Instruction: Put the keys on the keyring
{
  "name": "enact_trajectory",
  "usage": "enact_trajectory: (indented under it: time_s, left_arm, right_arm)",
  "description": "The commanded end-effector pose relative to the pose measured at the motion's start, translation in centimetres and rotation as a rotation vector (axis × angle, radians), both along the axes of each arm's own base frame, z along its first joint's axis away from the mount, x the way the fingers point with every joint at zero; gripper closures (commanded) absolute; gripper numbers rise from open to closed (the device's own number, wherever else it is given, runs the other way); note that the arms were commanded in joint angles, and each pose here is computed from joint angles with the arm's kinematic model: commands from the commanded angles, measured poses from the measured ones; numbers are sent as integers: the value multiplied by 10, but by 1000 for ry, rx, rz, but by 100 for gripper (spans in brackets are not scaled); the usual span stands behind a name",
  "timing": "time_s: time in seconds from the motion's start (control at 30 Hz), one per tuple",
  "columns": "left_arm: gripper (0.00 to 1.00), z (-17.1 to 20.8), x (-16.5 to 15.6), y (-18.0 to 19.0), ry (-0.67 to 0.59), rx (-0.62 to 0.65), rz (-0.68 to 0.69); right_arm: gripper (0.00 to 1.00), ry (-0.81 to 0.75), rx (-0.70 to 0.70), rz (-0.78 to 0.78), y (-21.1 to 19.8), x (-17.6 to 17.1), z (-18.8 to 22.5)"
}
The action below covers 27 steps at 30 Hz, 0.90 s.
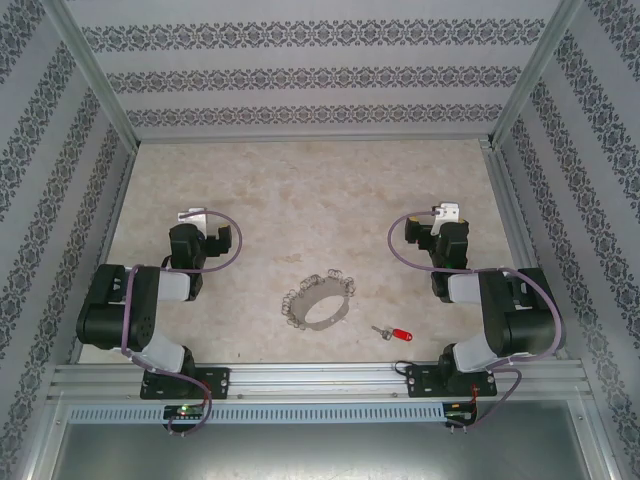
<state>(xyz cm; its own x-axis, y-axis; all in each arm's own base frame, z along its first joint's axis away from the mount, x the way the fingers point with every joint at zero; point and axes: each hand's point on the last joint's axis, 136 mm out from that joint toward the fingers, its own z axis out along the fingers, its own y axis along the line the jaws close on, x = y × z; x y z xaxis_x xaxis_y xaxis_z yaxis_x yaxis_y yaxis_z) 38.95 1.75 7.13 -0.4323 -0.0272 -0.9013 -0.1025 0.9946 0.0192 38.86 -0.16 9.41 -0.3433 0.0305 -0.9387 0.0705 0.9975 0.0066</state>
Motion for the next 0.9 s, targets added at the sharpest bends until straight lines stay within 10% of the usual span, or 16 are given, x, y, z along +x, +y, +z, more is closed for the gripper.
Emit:
enact_trajectory:
  time_s: [0.0, 0.87]
  left_arm:
    - [0, 12, 9, -2, -50, 14, -9]
    - [1, 46, 18, -2, 32, 24, -4]
  right_arm:
    - [2, -47, -5, 11, -1, 9, 13]
    - [2, -75, 51, -105, -21, -9, 61]
